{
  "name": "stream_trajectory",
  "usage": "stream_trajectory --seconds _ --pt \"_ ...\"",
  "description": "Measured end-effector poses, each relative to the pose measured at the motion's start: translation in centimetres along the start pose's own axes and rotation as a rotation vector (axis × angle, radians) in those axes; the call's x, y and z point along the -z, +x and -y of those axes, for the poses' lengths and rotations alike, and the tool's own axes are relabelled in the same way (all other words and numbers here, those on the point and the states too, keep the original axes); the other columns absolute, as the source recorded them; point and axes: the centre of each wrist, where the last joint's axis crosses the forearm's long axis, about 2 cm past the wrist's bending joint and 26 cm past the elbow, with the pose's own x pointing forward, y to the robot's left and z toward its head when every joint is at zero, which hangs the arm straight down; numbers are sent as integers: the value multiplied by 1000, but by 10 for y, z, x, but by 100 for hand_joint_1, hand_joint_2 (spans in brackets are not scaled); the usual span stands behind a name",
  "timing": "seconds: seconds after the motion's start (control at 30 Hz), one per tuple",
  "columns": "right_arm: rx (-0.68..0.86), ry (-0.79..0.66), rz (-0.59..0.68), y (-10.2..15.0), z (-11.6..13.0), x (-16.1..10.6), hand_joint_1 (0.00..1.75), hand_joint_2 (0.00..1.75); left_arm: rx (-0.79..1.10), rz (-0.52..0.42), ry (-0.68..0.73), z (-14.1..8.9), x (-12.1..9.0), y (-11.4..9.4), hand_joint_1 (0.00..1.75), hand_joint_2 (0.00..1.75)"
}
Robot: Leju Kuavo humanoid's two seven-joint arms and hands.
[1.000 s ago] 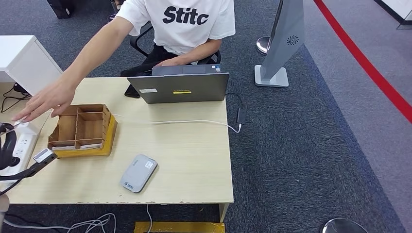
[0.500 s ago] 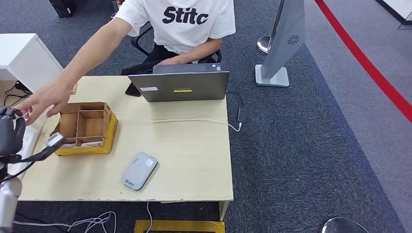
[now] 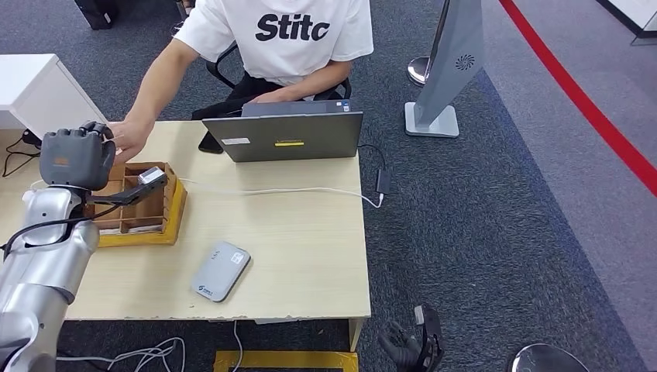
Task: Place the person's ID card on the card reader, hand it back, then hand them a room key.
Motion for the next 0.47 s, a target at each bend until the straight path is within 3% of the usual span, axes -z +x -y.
stream_trajectory --seconds 0.47 --pt "14 10 5 0 -2 0 0 175 -18 12 -37 7 1 13 175 175"
